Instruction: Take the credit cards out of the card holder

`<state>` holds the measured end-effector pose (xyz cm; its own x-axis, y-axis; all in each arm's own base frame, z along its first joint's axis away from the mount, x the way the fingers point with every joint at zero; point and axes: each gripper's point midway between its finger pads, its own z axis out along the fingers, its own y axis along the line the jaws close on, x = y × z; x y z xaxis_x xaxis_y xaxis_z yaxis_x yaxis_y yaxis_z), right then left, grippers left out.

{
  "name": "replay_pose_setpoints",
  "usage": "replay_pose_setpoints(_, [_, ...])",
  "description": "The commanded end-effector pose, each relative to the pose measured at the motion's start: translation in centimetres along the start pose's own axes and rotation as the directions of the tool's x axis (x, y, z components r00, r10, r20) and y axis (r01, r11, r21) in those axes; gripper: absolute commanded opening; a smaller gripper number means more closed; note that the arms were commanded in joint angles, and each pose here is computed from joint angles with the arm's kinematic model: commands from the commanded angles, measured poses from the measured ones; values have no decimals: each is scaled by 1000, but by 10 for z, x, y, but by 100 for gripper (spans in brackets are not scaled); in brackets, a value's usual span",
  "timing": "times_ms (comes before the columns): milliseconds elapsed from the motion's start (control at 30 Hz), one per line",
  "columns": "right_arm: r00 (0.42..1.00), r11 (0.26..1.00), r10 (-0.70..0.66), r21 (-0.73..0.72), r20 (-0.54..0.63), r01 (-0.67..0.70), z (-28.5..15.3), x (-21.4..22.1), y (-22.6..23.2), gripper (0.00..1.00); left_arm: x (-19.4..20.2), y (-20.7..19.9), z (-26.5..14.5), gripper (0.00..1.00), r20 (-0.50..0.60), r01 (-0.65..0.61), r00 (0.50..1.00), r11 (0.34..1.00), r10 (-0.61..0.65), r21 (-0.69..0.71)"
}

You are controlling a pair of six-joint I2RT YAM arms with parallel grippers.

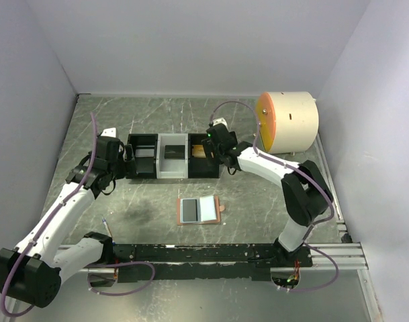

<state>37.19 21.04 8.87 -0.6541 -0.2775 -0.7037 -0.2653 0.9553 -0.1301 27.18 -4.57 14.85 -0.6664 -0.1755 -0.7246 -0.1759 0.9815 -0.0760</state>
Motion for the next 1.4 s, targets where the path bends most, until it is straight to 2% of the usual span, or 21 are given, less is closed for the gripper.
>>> replay_pose_setpoints(0, [997, 996, 17, 90, -79, -10, 10, 15, -12, 76, -12, -5, -7, 96, 31, 1, 1000, 1000, -2, 29])
replay_pose_setpoints(167, [995, 986, 26, 165, -92, -11, 15, 17, -37, 76, -10, -5, -5, 96, 23, -2, 1000, 1000, 2, 29])
replay_pose_setpoints(333, [996, 990, 36, 135, -82, -24, 12, 7, -44, 76, -10, -9, -5, 95, 22, -7, 1000, 999, 6, 51])
replay_pose_setpoints(533, [997, 998, 65, 29, -42, -63, -8, -6, -31, 76, -10, -11, -6, 95, 23, -9, 1000, 998, 8, 65])
replay_pose_setpoints(600, [994, 994, 108, 4, -7, -108, -24, -13, -30, 76, -10, -11, -6, 95, 26, -6, 1000, 998, 4, 65])
replay_pose_setpoints(700, [981, 977, 185, -118, 51, -178, -50, -22, -16, 76, -11, -10, -7, 95, 31, -5, 1000, 998, 4, 60])
replay_pose_setpoints(833, [956, 898, 292, -354, 37, -261, -85, -4, 31, 75, -13, -8, -8, 95, 37, -3, 999, 999, 1, 52])
replay_pose_setpoints(1000, [922, 778, 384, -518, -56, -355, -110, 37, 83, 70, -14, -10, -10, 94, 48, 1, 999, 998, -5, 68])
replay_pose_setpoints(1200, [909, 714, 399, -580, -121, -391, -123, 68, 119, 69, -13, -15, -10, 93, 46, -3, 999, 996, -1, 94])
replay_pose_setpoints(1367, [875, 640, 460, -628, -149, -443, -130, 82, 130, 76, -14, -17, -12, 93, 50, -4, 999, 994, -1, 110])
